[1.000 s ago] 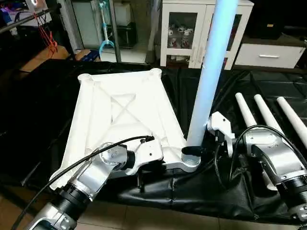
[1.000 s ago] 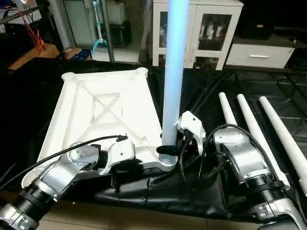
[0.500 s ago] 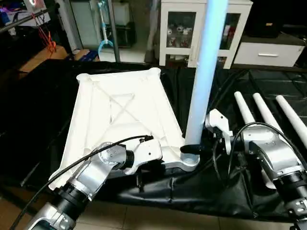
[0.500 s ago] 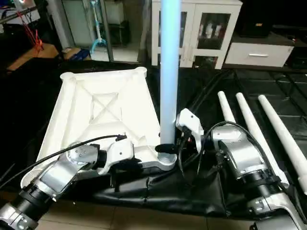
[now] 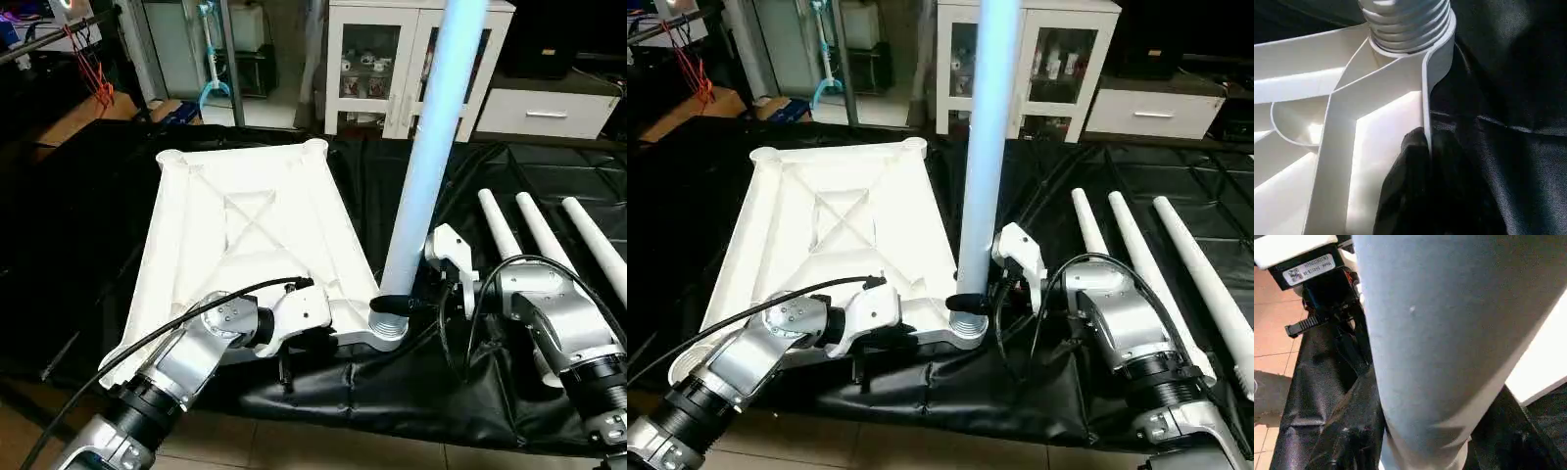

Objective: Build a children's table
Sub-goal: Insert table leg to table base

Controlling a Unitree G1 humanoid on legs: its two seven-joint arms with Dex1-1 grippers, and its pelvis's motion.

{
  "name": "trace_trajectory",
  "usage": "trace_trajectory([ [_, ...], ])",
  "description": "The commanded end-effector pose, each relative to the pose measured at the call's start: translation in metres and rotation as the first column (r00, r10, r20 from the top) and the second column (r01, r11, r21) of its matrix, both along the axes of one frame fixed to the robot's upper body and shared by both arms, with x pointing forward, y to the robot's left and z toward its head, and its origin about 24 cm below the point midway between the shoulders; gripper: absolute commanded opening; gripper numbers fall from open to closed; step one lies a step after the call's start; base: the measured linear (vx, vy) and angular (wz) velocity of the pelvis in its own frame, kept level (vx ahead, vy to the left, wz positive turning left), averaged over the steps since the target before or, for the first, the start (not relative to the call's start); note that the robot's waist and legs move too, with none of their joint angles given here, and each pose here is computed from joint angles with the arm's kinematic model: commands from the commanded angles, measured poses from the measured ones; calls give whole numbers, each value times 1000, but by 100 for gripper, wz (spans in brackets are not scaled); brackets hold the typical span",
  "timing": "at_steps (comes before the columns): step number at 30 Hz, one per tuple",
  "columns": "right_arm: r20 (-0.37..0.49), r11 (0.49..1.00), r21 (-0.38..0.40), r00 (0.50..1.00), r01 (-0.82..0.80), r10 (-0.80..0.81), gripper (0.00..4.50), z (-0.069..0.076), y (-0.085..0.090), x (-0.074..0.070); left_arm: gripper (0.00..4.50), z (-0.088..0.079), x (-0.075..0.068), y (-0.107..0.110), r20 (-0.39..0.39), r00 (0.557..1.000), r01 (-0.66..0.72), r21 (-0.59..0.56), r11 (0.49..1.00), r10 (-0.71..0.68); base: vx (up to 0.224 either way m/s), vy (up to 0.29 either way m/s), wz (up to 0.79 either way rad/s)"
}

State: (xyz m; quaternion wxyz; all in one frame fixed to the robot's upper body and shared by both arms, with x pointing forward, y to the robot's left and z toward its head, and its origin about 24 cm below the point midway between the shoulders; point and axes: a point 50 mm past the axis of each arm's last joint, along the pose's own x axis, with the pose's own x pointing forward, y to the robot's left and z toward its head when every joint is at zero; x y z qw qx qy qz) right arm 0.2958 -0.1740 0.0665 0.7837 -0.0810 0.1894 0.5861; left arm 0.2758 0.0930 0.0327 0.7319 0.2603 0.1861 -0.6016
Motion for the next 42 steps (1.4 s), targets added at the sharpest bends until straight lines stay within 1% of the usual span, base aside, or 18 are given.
trace_trajectory([
  [1, -340, 975, -208, 928, 84, -153, 186, -77, -30, -40, 0, -3, -1, 3, -5, 1000, 1, 34, 999, -1, 0, 0, 0],
  [5, -363, 971, -186, 908, 151, -211, 186, -81, -30, -39, 0, -3, -1, 3, -4, 1000, 3, 33, 999, -3, 0, 0, 0],
  [10, -368, 968, -194, 904, 157, -220, 186, -84, -31, -40, 0, -3, -1, 3, -4, 1000, 3, 34, 999, -3, 0, 0, 0],
  [12, -362, 965, -214, 905, 152, -223, 186, -86, -32, -41, 0, -3, 0, 3, -3, 1000, 2, 35, 999, -2, 0, 0, 0],
  [15, -362, 965, -216, 906, 148, -220, 186, -86, -32, -41, 0, -3, 0, 4, -4, 1000, 3, 37, 999, -2, 0, 0, 0],
  [17, -365, 965, -217, 905, 146, -219, 186, -86, -31, -41, 0, -3, 0, 4, -5, 1000, 3, 37, 999, -2, 0, 0, 0],
  [20, -381, 960, -240, 895, 147, -233, 186, -88, -32, -40, 0, -3, 0, 4, -4, 1000, 2, 36, 999, -2, 0, 0, 0],
  [23, -375, 939, -289, 880, 187, -291, 186, -93, -36, -38, 0, -2, 0, 3, -3, 1000, 0, 34, 999, 0, 0, 0, 0],
  [26, -361, 928, -285, 870, 240, -335, 186, -93, -38, -34, 0, -2, 0, 3, -3, 1000, -1, 32, 999, 2, 0, 0, 0],
  [29, -354, 930, -210, 864, 300, -359, 186, -84, -38, -25, 0, -2, 0, 4, -4, 1000, -3, 32, 999, 3, 0, 0, 0],
  [30, -354, 930, -210, 864, 300, -359, 186, -84, -38, -25, 0, -2, 0, 4, -4, 1000, -3, 32, 999, 3, 0, 0, 0],
  [31, -340, 932, -175, 869, 318, -361, 186, -77, -40, -19, 0, -3, 0, 4, -4, 1000, -4, 34, 999, 4, 0, 0, 0],
  [36, -296, 945, -190, 903, 264, -312, 186, -68, -40, -13, 0, -2, 1, 4, -1, 1000, -4, 35, 999, 4, 0, 0, 0],
  [39, -274, 956, -191, 923, 222, -270, 186, -61, -38, -10, 0, -2, 1, 4, 0, 1000, -4, 34, 999, 4, 0, 0, 0],
  [40, -255, 964, -198, 941, 175, -223, 186, -56, -35, -8, 0, -2, 2, 4, 1, 1000, -3, 34, 999, 3, 0, 0, 0],
  [42, -240, 970, -207, 954, 132, -181, 186, -51, -32, -7, 0, -2, 2, 4, 1, 1000, -2, 34, 999, 2, 0, 0, 0],
])
